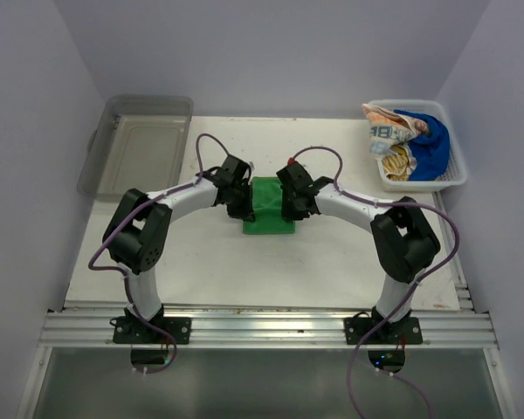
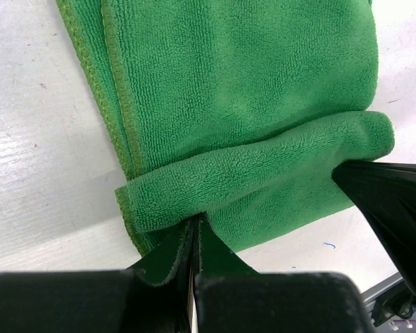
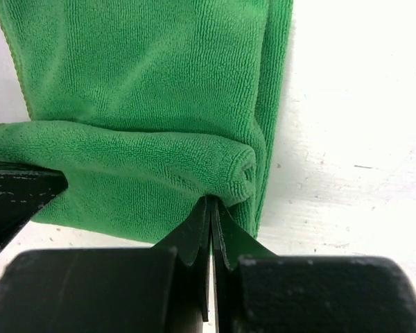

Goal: Roll the towels
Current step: Roll the towel

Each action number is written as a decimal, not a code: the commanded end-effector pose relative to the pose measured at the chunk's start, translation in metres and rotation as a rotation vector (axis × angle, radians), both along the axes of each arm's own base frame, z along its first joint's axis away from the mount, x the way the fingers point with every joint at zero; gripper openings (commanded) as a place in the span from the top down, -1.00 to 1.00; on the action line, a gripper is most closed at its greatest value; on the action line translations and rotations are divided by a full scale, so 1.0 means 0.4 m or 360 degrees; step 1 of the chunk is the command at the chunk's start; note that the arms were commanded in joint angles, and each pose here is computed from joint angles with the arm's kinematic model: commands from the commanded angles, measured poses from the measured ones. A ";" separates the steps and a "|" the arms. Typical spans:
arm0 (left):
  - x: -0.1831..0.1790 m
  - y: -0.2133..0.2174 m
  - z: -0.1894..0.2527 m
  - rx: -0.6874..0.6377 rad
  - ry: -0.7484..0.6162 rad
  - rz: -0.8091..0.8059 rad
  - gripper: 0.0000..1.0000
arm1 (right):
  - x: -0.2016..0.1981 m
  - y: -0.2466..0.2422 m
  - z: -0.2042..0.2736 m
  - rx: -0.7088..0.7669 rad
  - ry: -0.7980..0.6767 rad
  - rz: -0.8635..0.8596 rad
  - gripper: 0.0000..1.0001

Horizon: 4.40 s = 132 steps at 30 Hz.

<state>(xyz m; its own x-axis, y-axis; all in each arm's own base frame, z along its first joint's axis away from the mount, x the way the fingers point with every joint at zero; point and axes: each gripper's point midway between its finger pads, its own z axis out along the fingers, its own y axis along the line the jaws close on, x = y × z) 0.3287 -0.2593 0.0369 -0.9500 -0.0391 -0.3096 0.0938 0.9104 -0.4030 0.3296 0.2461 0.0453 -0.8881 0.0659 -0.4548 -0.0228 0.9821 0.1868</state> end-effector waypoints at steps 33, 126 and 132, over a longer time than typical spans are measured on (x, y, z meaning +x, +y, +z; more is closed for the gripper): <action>0.075 -0.049 0.008 -0.0056 -0.0078 -0.0136 1.00 | -0.216 0.057 -0.057 0.0052 0.0121 0.0042 0.99; -0.127 0.362 0.134 0.0173 -0.0195 0.0478 -0.23 | -0.176 0.332 0.050 -0.0068 -0.0084 0.0524 1.00; -0.127 0.350 0.140 0.0126 -0.0216 0.0452 -0.23 | -0.189 0.355 0.102 0.0186 -0.0050 0.0539 1.00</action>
<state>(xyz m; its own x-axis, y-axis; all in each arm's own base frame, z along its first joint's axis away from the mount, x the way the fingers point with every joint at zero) 0.2704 -0.1155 0.0833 -0.8751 -0.2645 -0.4053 -0.1501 0.9445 -0.2924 0.2549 0.3670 0.0461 -0.8504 -0.2635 -0.4554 -0.3501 0.9295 0.1158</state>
